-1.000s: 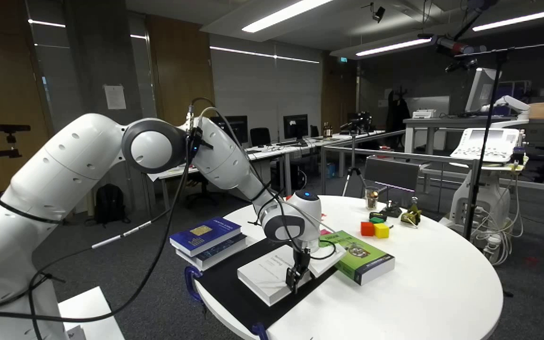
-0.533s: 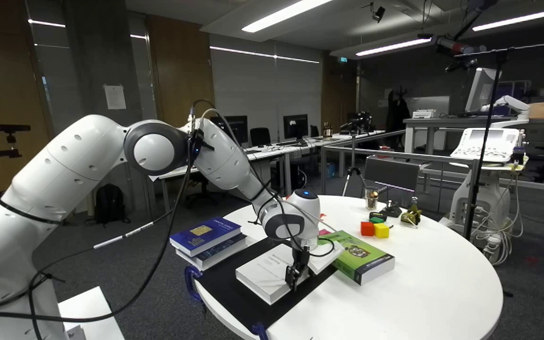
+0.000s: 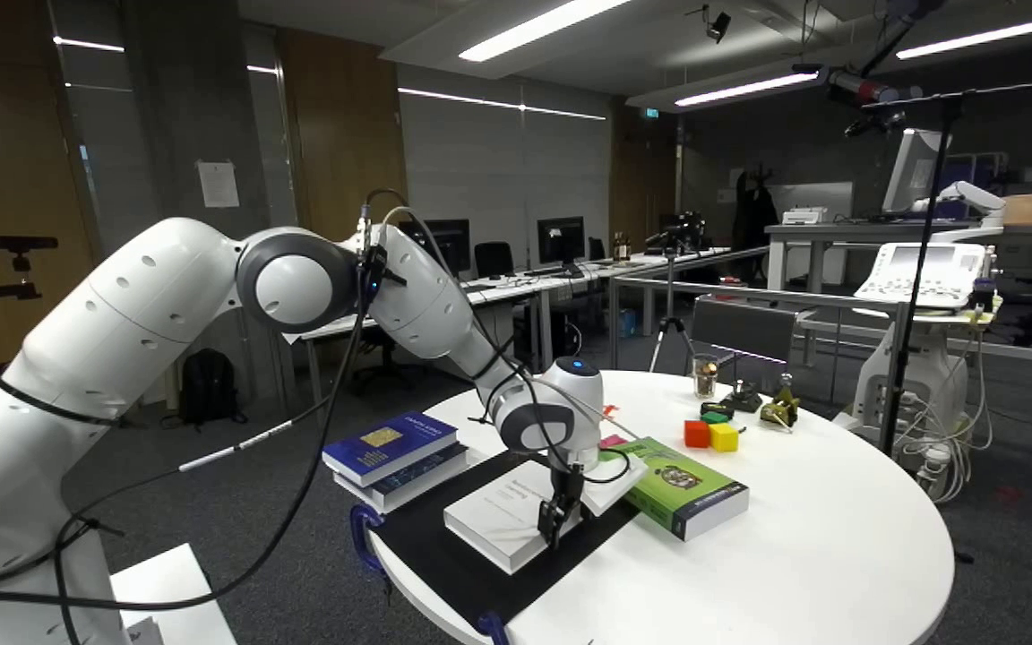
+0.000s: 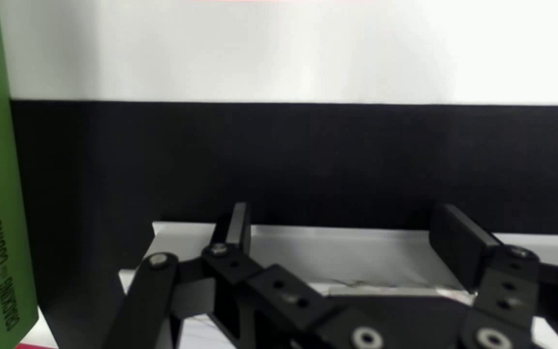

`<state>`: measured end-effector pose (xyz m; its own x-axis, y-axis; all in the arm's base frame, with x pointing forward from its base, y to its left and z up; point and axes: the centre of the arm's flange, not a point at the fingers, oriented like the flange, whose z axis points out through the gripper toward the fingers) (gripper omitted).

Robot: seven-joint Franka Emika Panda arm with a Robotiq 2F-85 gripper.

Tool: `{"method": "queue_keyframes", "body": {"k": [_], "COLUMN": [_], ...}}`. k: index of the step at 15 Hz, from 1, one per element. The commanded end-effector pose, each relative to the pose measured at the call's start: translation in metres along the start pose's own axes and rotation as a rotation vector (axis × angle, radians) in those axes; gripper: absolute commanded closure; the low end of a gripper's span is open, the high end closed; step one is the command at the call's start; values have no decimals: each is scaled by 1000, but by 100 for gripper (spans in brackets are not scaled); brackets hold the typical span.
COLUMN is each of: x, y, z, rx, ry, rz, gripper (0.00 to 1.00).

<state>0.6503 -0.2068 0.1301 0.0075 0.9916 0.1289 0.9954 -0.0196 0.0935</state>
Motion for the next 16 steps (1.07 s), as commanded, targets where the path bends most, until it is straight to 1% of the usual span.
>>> {"method": "queue_keyframes", "body": {"k": [1,7,16], "x": [11,22,29], "y": [5,5,4], "z": [-2,-1,-1], "rx": [13,15,16], "ry": [7,14,18], "rz": [-18,-25,-27], "gripper": [0,0,0]}}
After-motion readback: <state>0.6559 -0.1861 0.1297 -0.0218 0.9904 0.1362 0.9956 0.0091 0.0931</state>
